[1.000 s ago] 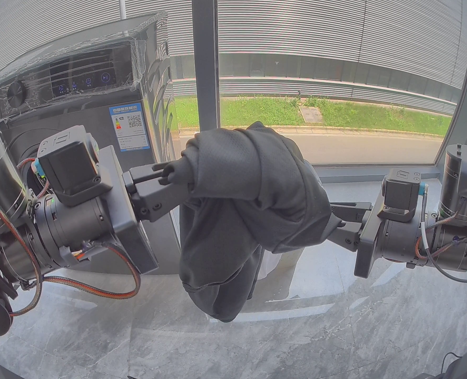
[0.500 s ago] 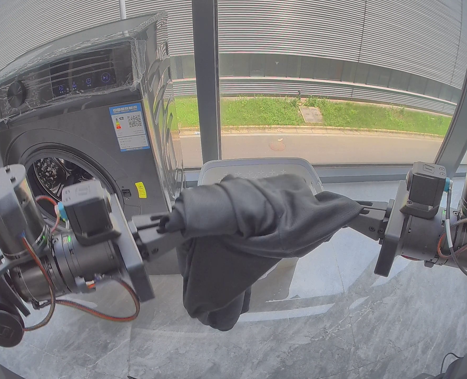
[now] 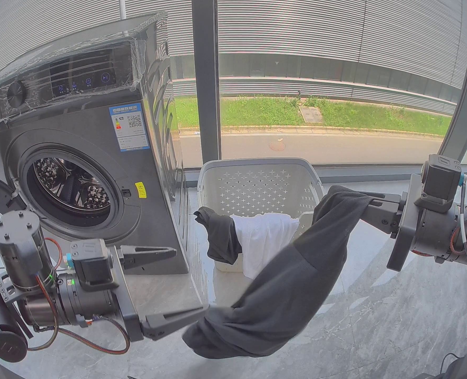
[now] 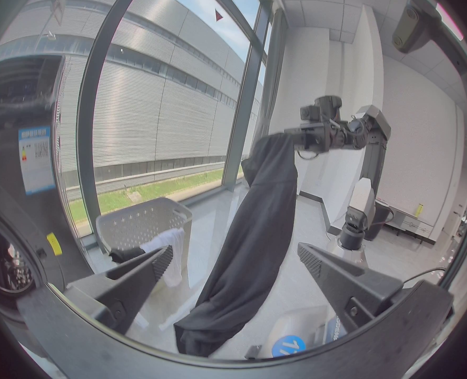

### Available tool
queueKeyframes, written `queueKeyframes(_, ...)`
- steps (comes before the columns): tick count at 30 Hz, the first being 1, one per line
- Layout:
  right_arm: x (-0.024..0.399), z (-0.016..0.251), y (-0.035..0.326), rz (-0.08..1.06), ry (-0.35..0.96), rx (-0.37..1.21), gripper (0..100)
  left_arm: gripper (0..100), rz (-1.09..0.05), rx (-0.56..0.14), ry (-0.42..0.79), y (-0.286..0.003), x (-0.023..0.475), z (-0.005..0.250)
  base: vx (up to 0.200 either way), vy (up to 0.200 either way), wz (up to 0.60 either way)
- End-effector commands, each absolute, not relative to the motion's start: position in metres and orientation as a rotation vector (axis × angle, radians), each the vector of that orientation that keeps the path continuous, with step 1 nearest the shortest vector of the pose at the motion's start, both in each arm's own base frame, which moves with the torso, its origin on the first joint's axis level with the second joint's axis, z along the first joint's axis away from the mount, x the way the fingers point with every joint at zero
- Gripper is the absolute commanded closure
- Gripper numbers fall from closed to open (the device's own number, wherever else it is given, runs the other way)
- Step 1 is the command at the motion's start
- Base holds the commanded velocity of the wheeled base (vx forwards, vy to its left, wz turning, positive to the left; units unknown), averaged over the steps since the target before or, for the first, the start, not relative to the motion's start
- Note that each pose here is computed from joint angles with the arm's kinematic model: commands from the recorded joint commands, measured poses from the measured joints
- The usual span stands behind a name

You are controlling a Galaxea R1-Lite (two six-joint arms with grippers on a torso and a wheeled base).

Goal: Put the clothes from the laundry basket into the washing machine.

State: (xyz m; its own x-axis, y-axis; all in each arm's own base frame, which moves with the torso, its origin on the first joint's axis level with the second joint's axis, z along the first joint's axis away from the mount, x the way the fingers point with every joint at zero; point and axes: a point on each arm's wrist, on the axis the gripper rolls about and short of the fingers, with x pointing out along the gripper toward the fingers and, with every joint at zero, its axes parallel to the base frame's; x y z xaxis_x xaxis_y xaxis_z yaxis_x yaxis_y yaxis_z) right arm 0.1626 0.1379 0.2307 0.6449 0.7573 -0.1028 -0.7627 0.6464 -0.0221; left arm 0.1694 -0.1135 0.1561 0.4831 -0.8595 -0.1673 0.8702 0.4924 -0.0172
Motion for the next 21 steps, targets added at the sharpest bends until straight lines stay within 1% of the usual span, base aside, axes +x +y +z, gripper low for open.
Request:
queueKeyframes(1, 0.163, 0.233, 0.137, 0.862, 0.076, -0.063, 100, 0, -1.066, 0.078, 0.251, -0.105, 0.155, 0.134, 0.0, 0.0, 0.0)
queueKeyframes(4, 0.163, 0.234, 0.137, 0.86, 0.073, -0.062, 100, 0, -1.065, 0.089, 0.244, -0.104, 0.154, 0.134, 0.0, 0.0, 0.0)
queueKeyframes(7, 0.163, 0.238, 0.137, 0.862, 0.057, -0.058, 100, 0, -1.069, 0.091, 0.193, -0.106, 0.156, 0.144, 0.0, 0.0, 0.0)
queueKeyframes(10, 0.165, 0.245, 0.138, 0.861, 0.027, -0.05, 100, 0, -1.069, 0.091, 0.174, -0.107, 0.158, 0.147, 0.0, 0.0, 0.0)
queueKeyframes(13, 0.167, 0.264, 0.139, 0.853, -0.07, -0.026, 100, 0, -1.069, 0.091, 0.167, -0.107, 0.158, 0.149, 0.0, 0.0, 0.0)
queueKeyframes(14, 0.167, 0.264, 0.139, 0.853, -0.07, -0.026, 100, 0, -1.069, 0.091, 0.167, -0.107, 0.158, 0.149, 0.0, 0.0, 0.0)
queueKeyframes(15, 0.167, 0.279, 0.14, 0.849, -0.147, -0.004, 100, 0, -1.069, 0.091, 0.164, -0.107, 0.158, 0.149, 0.0, 0.0, 0.0)
queueKeyframes(17, 0.165, 0.296, 0.14, 0.854, -0.234, 0.018, 100, 0, -1.069, 0.091, 0.159, -0.107, 0.158, 0.15, 0.0, 0.0, 0.0)
queueKeyframes(20, 0.163, 0.303, 0.14, 0.857, -0.271, 0.029, 100, 0, -1.069, 0.091, 0.159, -0.107, 0.158, 0.15, 0.0, 0.0, 0.0)
queueKeyframes(21, 0.155, 0.317, 0.138, 0.873, -0.348, 0.053, 100, 0, -1.071, 0.09, 0.171, -0.108, 0.16, 0.148, 0.0, 0.0, 0.0)
